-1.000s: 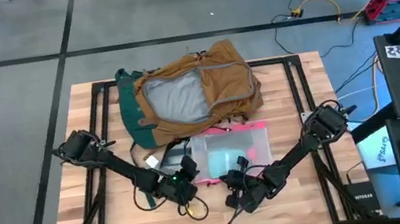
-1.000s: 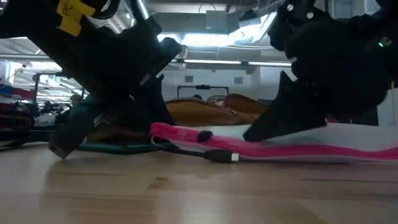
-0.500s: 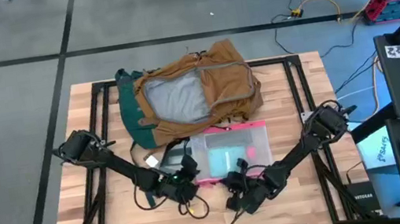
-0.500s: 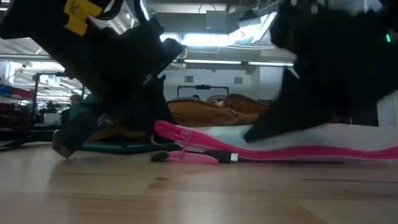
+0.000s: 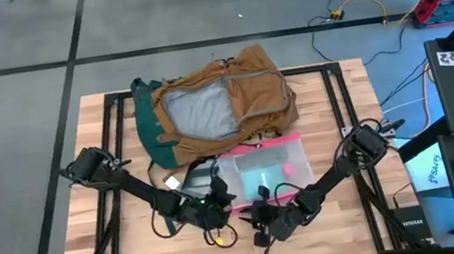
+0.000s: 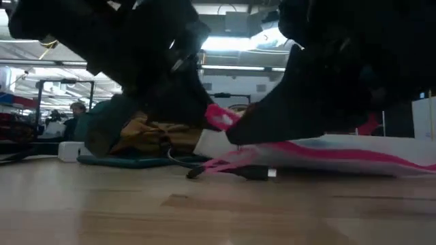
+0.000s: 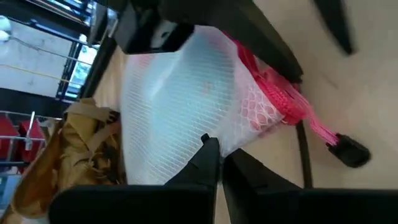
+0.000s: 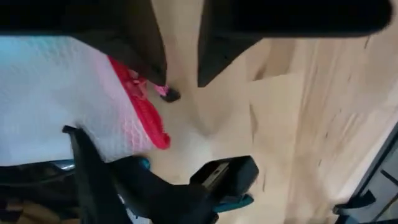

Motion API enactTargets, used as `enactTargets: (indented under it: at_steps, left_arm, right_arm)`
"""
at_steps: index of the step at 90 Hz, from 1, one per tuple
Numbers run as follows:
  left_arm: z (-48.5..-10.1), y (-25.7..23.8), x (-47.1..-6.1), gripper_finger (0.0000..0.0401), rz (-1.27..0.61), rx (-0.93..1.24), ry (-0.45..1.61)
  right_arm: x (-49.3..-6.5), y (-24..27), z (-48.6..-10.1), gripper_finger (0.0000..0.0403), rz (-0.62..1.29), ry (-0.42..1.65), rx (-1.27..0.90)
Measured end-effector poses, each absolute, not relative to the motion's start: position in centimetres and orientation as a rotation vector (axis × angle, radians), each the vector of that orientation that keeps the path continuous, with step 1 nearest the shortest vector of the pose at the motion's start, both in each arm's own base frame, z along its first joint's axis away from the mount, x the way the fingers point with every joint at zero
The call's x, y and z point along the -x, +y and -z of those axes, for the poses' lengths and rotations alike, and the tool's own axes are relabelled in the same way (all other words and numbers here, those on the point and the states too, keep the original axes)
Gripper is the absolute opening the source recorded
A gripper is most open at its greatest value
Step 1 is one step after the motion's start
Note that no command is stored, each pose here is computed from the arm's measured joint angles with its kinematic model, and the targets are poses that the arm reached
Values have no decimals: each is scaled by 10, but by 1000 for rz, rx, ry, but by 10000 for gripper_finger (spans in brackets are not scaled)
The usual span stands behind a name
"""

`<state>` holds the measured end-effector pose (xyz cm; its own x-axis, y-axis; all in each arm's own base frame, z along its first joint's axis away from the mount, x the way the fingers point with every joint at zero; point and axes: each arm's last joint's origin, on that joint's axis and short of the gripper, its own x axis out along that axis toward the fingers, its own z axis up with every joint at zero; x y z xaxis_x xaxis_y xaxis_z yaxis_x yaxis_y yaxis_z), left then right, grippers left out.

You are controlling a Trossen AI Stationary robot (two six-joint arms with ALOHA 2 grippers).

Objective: Unpack backpack
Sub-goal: Open the pink zipper pouch

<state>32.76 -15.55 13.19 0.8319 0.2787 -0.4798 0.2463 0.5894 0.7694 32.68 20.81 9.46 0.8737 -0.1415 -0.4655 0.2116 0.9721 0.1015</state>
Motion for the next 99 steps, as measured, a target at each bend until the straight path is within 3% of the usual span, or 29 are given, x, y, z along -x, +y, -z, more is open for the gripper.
enactTargets:
  at_steps: [13, 26, 99]
  left_arm:
    - [-132, -156, -328, 0, -20, -960, 610]
    - [-133, -156, -328, 0, -22, -960, 604]
    - [-135, -157, -329, 0, -31, -961, 576]
  right_arm:
    - [-326, 207, -94, 148, 188, 486, -143]
    - [-325, 205, -91, 172, 205, 518, -146]
    - [-323, 194, -86, 177, 353, 532, -133]
